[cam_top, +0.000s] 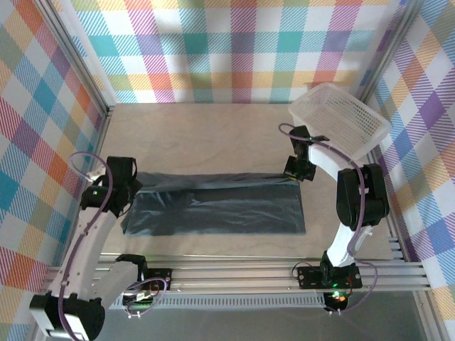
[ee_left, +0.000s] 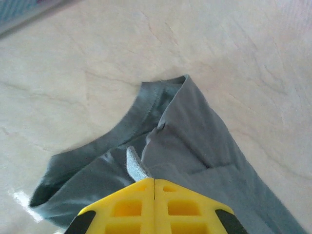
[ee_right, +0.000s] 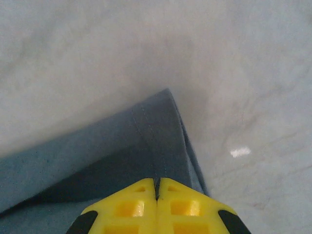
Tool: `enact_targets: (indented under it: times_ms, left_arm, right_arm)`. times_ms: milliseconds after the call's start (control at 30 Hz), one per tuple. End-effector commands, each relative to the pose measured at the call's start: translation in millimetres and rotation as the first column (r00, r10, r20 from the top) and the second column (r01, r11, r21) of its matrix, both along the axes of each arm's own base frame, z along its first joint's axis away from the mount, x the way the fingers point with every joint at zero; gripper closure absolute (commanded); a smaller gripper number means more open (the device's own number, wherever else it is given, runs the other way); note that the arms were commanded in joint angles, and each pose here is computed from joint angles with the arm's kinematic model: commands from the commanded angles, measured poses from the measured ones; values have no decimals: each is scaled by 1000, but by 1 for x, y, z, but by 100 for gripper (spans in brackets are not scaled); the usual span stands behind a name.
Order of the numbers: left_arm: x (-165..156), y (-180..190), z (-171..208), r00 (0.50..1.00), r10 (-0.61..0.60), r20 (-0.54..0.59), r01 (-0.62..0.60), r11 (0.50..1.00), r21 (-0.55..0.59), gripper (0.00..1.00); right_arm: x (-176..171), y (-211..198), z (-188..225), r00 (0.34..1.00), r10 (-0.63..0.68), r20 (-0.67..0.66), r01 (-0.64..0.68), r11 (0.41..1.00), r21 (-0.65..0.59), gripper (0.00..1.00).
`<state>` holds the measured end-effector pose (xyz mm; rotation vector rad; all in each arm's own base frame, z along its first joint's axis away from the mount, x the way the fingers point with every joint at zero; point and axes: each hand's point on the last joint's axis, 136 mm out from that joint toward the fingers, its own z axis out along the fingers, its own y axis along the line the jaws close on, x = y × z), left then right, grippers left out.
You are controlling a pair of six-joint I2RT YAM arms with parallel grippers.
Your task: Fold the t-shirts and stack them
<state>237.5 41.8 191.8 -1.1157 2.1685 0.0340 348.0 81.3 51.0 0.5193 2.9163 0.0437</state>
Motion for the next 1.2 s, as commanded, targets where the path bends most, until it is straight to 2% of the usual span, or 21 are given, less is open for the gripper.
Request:
enact_targets:
  times_ms: [0, 267, 400, 600, 700, 900, 1167]
  left_arm:
    - [-21, 14, -2, 997, 67, -24, -65, 996, 59, 100]
    - [-36, 19, -6, 994, 106, -40, -103, 993, 61, 100]
    - [-33, 7, -21, 996, 65, -59, -65, 998, 2, 100]
    - [-25, -11, -47, 994, 2, -112, -12, 997, -82, 100]
    - [-26, -12, -49, 993, -4, -120, -6, 997, -77, 100]
    - [-27, -10, -51, 991, -8, -132, 0, 998, -62, 100]
    - [-29, -11, -58, 988, -16, -155, 6, 998, -62, 100]
  right_arm:
    - [-12, 8, 10, 1000, -4, 8, 4, 999, 34, 100]
    - [-25, 3, 13, 1000, 18, 11, -18, 1000, 1, 100]
    - [-35, -9, 13, 1000, -1, -11, 0, 998, -59, 100]
    - [-43, -25, 27, 999, -36, 37, 40, 991, -128, 100]
    - [-45, -27, 30, 998, -38, 53, 44, 991, -128, 100]
    - [-53, -16, 14, 999, -45, -7, 44, 996, -82, 100]
    - [-67, -19, 6, 997, -66, -43, 62, 993, -96, 100]
